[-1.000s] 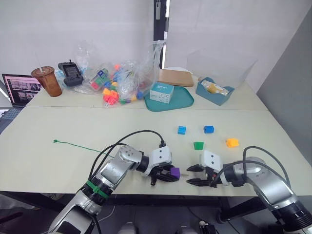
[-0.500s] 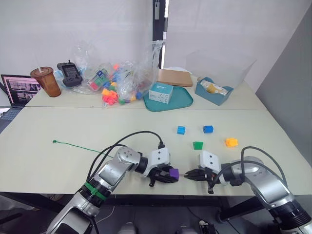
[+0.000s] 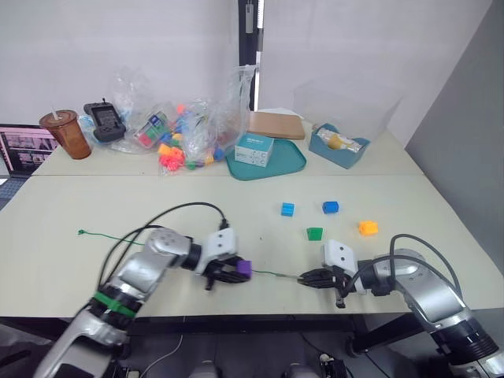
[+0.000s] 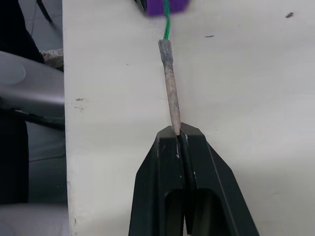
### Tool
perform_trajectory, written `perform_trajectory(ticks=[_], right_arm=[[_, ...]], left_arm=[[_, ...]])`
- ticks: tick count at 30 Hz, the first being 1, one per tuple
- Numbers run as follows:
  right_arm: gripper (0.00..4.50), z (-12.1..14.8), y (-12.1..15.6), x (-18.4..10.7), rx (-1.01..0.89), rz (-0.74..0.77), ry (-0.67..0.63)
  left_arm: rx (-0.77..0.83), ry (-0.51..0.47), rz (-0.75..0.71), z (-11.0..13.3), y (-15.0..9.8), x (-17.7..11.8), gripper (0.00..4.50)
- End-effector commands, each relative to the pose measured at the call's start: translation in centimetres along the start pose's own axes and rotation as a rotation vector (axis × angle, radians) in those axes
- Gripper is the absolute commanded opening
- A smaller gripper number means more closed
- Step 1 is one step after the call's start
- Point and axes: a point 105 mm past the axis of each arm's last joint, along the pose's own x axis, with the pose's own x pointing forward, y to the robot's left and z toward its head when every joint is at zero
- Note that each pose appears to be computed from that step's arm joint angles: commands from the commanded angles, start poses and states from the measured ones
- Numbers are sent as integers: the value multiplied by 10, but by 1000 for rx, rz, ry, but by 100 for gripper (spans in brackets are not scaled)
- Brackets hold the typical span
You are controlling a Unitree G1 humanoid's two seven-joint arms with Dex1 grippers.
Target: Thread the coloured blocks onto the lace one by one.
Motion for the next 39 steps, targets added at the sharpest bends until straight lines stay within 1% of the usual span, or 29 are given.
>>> perform_trajectory(ticks=[1, 3, 5, 7, 8, 10, 13, 15, 17, 21, 23, 25, 27, 29, 32, 33, 34, 36, 39], right_arm=[[0, 5, -9, -8, -26, -24, -10], [0, 5, -10, -9, -33, -20, -5], [0, 5, -10, -10, -40, -14, 0], [0, 4, -11, -10, -47, -8, 5], [0, 4, -12, -10, -53, 0, 9], [0, 3, -14, -8, -61, 4, 12], [0, 2, -15, -7, -70, 12, 18], [0, 1, -15, -6, -76, 23, 19], [0, 2, -15, -3, -81, 38, 17], [0, 0, -15, -1, -93, 54, 29], [0, 1, -15, 1, -98, 64, 29], [0, 2, -14, 2, -104, 71, 31], [0, 4, -13, 3, -109, 76, 32], [0, 7, -13, 5, -110, 80, 18], [0, 10, -12, 6, -110, 81, 10], [0, 10, -12, 5, -111, 81, 12], [0, 10, -11, 5, -111, 84, 14], [0, 10, -8, 6, -105, 90, 12], [0, 11, -6, 8, -97, 90, 9]], left_arm=[[-80, 117, 61, -40, 3, -45, 121], [-133, 180, 138, -65, 7, -79, 121], [-171, 222, 240, -84, 14, -112, 121], [-209, 281, 349, -104, 17, -153, 121], [-225, 328, 422, -118, 17, -177, 121], [-245, 412, 506, -139, 10, -211, 121], [-298, 485, 592, -158, -1, -245, 121], [-309, 501, 632, -162, -2, -255, 121], [-301, 475, 659, -158, 2, -259, 121], [-282, 363, 688, -142, 14, -254, 121], [-276, 311, 683, -131, 18, -252, 223], [-278, 293, 666, -126, 17, -250, 288], [-263, 292, 681, -123, 18, -251, 360], [-248, 294, 689, -118, 21, -251, 421], [-204, 243, 691, -93, 31, -248, 421], [-198, 230, 691, -88, 32, -247, 421], [-178, 209, 657, -76, 33, -239, 421], [-168, 165, 550, -54, 26, -213, 421], [-201, 84, 369, -31, 3, -160, 421]])
